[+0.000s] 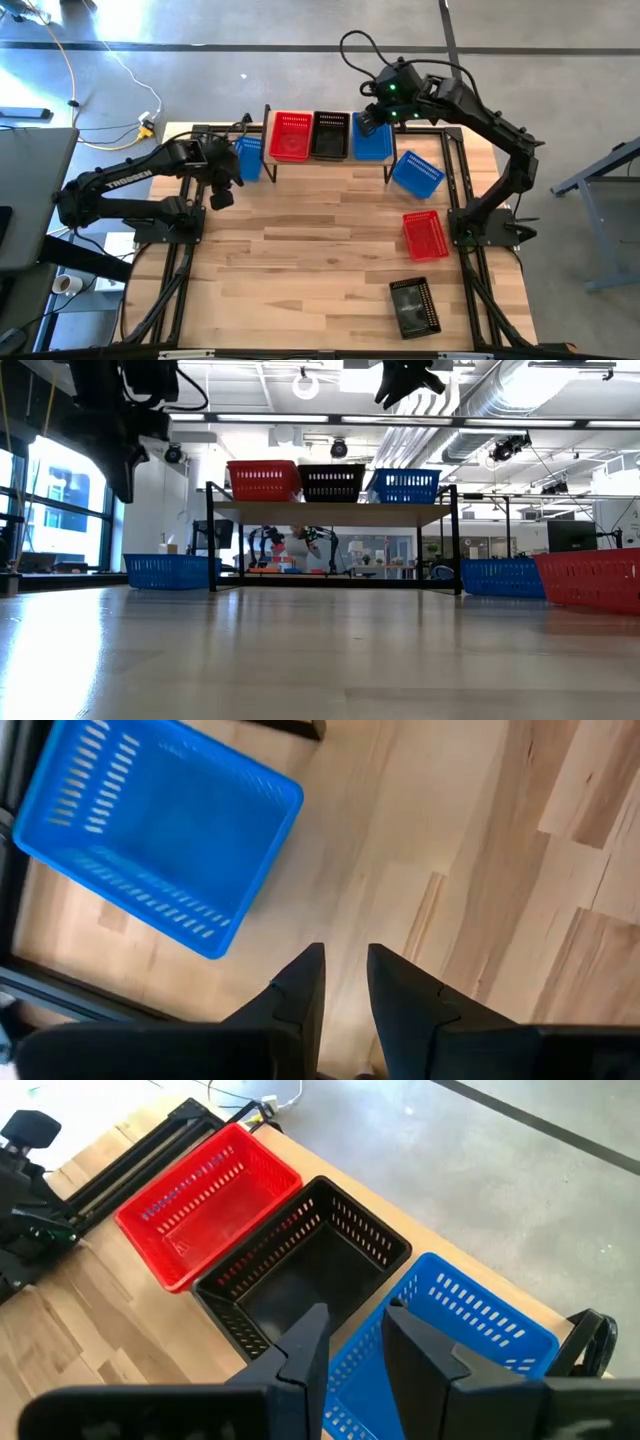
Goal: Stack baskets on shelf by color
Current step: Stack the left blue bin on top of the blue bin on the shelf
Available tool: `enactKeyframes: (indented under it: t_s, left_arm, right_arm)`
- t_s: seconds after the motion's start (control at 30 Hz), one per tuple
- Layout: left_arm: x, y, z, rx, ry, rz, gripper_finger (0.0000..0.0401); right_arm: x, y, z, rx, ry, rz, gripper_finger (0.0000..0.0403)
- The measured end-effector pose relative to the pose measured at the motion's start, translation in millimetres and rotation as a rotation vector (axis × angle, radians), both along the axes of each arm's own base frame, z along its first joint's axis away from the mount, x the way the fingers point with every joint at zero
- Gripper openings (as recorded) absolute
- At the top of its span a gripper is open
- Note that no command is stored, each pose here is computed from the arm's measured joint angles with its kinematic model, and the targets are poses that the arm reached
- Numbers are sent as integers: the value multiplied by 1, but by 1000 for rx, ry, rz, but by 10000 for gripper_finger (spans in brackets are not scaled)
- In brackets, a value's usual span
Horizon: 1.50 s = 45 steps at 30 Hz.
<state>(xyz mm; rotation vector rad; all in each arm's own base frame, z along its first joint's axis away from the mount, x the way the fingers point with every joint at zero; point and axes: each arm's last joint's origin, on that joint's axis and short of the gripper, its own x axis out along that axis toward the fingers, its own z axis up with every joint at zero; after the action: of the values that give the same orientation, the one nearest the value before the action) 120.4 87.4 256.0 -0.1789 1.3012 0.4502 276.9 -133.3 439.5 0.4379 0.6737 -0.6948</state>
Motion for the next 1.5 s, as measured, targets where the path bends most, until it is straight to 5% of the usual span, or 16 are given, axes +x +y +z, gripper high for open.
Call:
enactKeyframes:
  t_s: [0.47,0.8,1.5]
  left_arm:
    - [5,5,-24,70,-14,-44,141]
    - [13,12,-36,171,-54,-75,139]
    - [27,43,-71,132,144,-51,138]
  right_arm:
    - [6,14,0,-27,23,83,83]
    - [7,14,0,-29,25,87,83]
    - [6,13,0,-43,31,64,83]
